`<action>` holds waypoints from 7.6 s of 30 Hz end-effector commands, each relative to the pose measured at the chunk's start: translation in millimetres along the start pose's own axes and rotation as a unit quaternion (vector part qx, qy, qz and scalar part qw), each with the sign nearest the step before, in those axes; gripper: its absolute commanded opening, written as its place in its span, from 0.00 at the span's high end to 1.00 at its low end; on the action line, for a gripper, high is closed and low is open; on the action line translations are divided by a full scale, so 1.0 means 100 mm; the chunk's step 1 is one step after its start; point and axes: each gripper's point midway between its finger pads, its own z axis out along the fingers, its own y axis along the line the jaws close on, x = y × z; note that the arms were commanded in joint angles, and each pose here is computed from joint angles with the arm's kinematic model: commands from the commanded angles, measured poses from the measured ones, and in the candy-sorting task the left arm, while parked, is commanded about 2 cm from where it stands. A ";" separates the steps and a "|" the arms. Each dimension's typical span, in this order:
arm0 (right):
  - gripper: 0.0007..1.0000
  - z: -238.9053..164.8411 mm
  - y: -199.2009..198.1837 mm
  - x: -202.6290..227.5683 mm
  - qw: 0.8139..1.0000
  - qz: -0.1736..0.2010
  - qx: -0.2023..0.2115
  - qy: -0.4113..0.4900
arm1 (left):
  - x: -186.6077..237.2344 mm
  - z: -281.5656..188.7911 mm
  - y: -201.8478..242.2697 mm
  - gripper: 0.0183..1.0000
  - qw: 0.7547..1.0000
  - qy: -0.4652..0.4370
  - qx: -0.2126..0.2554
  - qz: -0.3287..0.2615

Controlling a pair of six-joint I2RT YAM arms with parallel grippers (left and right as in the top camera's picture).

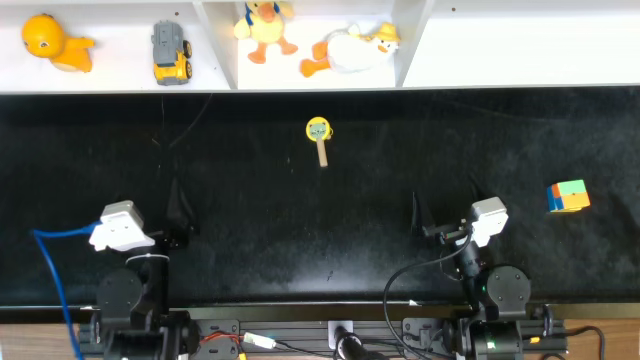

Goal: Store Toys

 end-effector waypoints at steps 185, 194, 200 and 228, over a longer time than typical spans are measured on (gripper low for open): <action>0.96 1.08 1.55 1.46 0.652 0.031 0.034 0.757 | 0.32 0.11 -0.04 0.00 1.000 0.005 0.030 -0.002; 0.95 0.90 1.31 0.45 0.717 0.037 0.093 0.690 | 0.32 0.11 -0.04 0.00 1.000 0.005 0.030 -0.002; 0.96 0.60 0.80 0.20 0.753 0.051 0.174 0.632 | 0.32 0.11 -0.04 0.00 1.000 0.005 0.030 -0.002; 0.96 1.34 -0.79 0.36 0.896 0.009 0.143 0.421 | 0.32 0.11 -0.04 0.00 1.000 0.005 0.030 -0.002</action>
